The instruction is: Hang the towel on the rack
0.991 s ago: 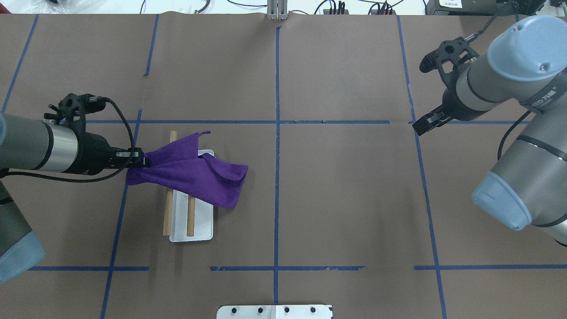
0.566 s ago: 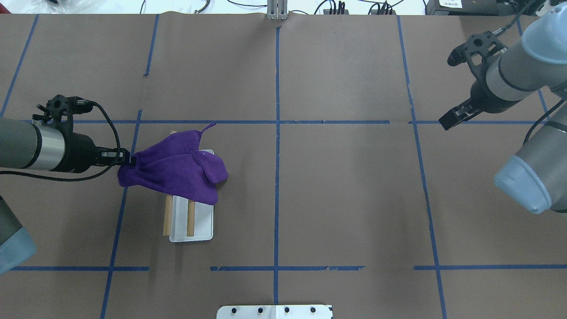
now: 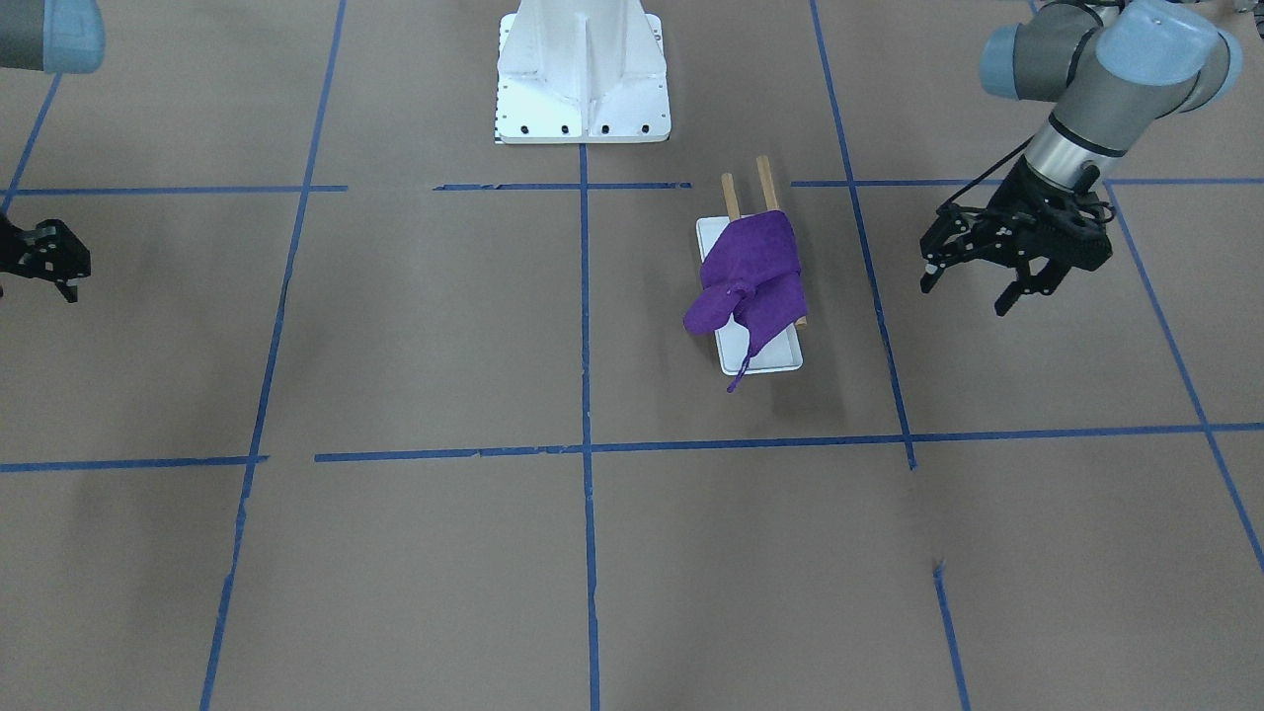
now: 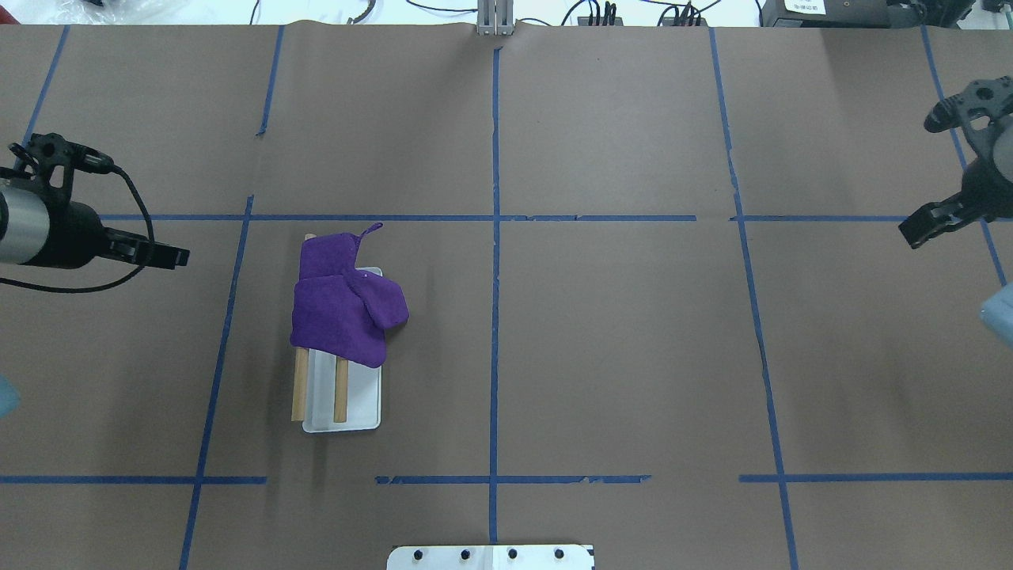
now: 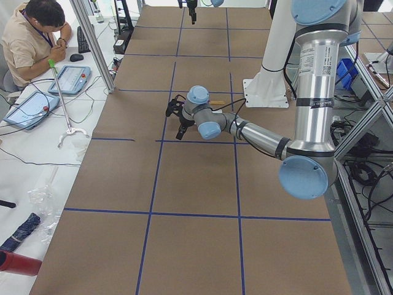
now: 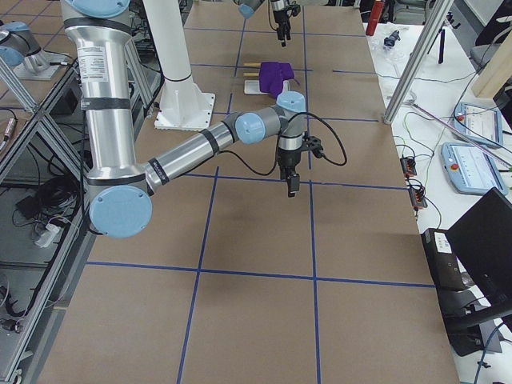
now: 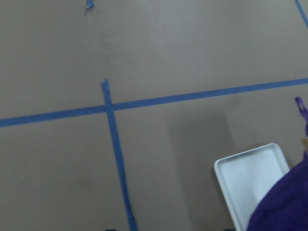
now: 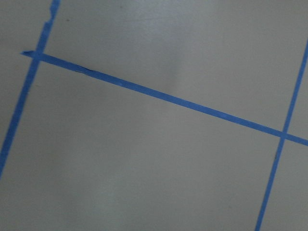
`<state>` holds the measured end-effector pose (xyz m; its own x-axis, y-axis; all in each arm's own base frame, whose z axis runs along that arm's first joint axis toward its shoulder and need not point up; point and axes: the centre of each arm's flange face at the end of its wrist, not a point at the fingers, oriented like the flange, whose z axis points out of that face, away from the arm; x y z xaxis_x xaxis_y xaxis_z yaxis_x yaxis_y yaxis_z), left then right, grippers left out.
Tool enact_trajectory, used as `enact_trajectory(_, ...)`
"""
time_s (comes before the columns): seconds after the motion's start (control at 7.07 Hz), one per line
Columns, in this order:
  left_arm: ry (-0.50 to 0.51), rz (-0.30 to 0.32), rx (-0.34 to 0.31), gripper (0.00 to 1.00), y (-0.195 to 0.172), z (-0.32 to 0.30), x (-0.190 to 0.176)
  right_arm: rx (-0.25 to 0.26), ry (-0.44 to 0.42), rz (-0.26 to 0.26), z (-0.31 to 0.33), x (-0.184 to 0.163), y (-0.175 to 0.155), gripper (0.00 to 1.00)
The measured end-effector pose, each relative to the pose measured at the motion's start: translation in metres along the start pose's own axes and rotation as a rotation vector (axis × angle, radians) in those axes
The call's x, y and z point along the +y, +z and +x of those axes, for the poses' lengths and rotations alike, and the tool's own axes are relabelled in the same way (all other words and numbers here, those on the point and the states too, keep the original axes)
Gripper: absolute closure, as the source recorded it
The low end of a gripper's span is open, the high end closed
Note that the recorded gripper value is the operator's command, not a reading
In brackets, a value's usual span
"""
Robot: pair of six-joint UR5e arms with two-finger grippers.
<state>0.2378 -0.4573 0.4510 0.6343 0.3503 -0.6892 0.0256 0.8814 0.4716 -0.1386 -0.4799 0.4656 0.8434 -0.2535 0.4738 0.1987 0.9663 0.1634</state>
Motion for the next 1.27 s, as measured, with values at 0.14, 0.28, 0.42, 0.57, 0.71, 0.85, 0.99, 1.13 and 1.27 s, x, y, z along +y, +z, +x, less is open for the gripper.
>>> enact_trajectory(0.14, 0.089, -0.018, -0.064, 0.0, -0.016, -0.044, -0.01, -0.032, 0.028, -0.026, 0.043, 0.009, 0.005, 0.0)
enact_trajectory(0.28, 0.127, -0.072, -0.094, 0.0, -0.044, -0.096, -0.02, -0.083, 0.06, -0.051, 0.094, 0.022, 0.013, 0.0)
enact_trajectory(0.42, 0.092, -0.152, -0.103, 0.0, -0.071, -0.146, -0.021, -0.118, 0.076, -0.062, 0.148, 0.042, 0.02, 0.0)
enact_trajectory(0.57, 0.001, -0.233, -0.12, 0.0, -0.088, -0.189, -0.013, -0.14, 0.099, -0.067, 0.192, 0.065, 0.026, 0.0)
enact_trajectory(0.71, -0.098, -0.277, -0.143, 0.0, -0.105, -0.227, -0.003, -0.164, 0.13, -0.071, 0.217, 0.086, 0.032, 0.0)
enact_trajectory(0.85, -0.151, -0.293, -0.157, 0.0, -0.118, -0.256, 0.008, -0.192, 0.158, -0.073, 0.229, 0.102, 0.036, 0.0)
enact_trajectory(0.99, -0.155, -0.316, -0.159, 0.0, -0.121, -0.282, 0.022, -0.21, 0.174, -0.072, 0.234, 0.11, 0.039, 0.0)
enact_trajectory(1.13, -0.139, -0.343, -0.153, 0.0, -0.122, -0.305, 0.044, -0.221, 0.185, -0.069, 0.234, 0.112, 0.039, 0.0)
enact_trajectory(1.27, -0.137, -0.366, -0.148, 0.0, -0.12, -0.317, 0.064, -0.225, 0.196, -0.065, 0.234, 0.11, 0.037, 0.0)
